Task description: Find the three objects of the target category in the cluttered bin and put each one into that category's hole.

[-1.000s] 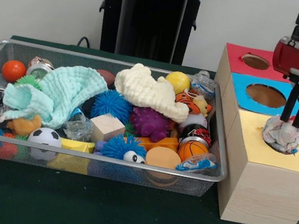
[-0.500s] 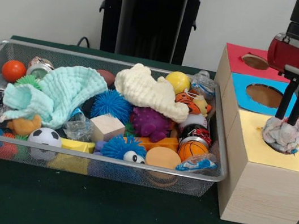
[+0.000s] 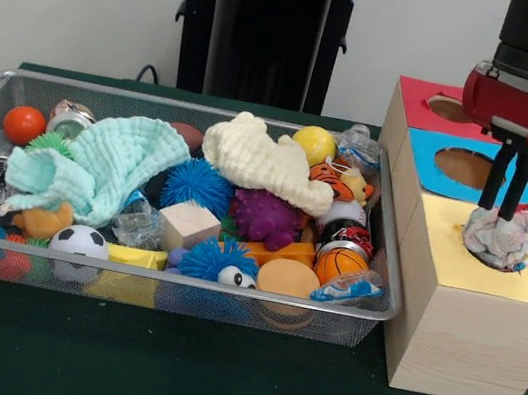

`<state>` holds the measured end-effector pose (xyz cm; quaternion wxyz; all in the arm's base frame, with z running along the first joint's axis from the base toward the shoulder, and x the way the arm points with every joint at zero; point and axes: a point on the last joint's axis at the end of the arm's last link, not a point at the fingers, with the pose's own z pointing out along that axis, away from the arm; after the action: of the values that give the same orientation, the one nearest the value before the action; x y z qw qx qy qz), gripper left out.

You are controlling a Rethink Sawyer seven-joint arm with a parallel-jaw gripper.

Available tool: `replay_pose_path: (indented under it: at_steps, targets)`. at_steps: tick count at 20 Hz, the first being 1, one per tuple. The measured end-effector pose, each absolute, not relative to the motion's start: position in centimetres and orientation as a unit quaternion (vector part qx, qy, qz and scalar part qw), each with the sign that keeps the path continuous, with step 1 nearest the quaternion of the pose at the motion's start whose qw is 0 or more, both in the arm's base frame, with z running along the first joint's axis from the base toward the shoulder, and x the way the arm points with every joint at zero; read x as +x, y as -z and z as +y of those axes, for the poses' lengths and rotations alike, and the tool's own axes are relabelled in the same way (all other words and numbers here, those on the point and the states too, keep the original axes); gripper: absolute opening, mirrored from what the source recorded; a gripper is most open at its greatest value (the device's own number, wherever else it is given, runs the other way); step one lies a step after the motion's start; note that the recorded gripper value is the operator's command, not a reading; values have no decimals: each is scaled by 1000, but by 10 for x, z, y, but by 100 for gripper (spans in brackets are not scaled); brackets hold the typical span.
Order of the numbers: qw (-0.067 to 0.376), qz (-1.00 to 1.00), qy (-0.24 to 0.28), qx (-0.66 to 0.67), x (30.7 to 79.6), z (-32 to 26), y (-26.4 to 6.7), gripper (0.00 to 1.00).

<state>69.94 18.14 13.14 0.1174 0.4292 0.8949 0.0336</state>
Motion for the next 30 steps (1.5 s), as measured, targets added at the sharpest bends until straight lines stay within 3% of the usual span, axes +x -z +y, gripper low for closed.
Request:
replay_pose_path:
  at_steps: [16, 30]
  targets:
    - [78, 885, -78, 452, 685, 196, -81, 0]
    - [94, 889, -73, 442, 680, 201, -59, 0]
